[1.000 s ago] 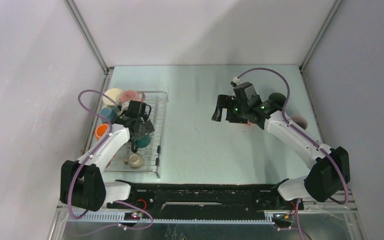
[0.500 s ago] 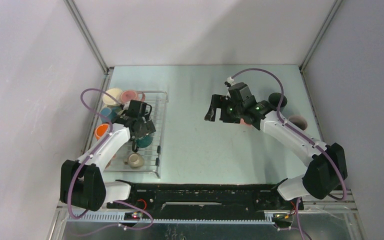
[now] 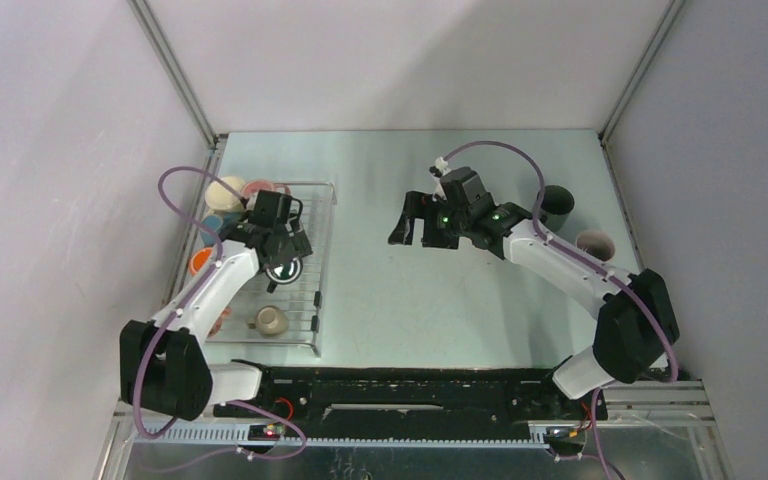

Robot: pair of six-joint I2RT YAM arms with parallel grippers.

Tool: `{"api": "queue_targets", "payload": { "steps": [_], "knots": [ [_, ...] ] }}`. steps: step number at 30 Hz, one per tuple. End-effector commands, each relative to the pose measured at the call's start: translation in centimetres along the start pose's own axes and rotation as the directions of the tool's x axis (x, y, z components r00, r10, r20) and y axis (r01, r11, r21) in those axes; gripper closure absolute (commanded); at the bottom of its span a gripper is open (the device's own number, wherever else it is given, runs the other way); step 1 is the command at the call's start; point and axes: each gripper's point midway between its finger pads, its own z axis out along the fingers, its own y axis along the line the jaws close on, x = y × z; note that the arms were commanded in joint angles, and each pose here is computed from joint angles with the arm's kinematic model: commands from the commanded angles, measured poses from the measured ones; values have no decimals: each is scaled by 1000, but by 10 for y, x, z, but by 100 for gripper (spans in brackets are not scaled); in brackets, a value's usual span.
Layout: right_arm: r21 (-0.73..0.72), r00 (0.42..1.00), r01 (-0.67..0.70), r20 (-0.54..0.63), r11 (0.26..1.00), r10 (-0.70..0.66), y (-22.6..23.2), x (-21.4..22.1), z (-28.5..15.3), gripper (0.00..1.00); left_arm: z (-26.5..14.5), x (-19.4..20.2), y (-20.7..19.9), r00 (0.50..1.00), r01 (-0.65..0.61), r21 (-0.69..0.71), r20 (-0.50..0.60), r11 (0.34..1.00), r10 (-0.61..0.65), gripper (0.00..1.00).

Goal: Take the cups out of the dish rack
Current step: Adjust the cup in the dish rack.

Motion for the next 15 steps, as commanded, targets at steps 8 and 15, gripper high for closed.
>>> {"api": "queue_targets", "payload": {
  "steps": [8, 15],
  "knots": [
    [-83, 1000, 6, -26, 997, -8, 25, 4, 24, 0, -7, -31, -24, 998, -24, 65, 52, 998, 20, 77],
    [-99, 998, 42, -39, 994, -46, 34, 5, 35, 0, -16, -34, -24, 997, -28, 87, 69, 996, 22, 80]
  ]
}}
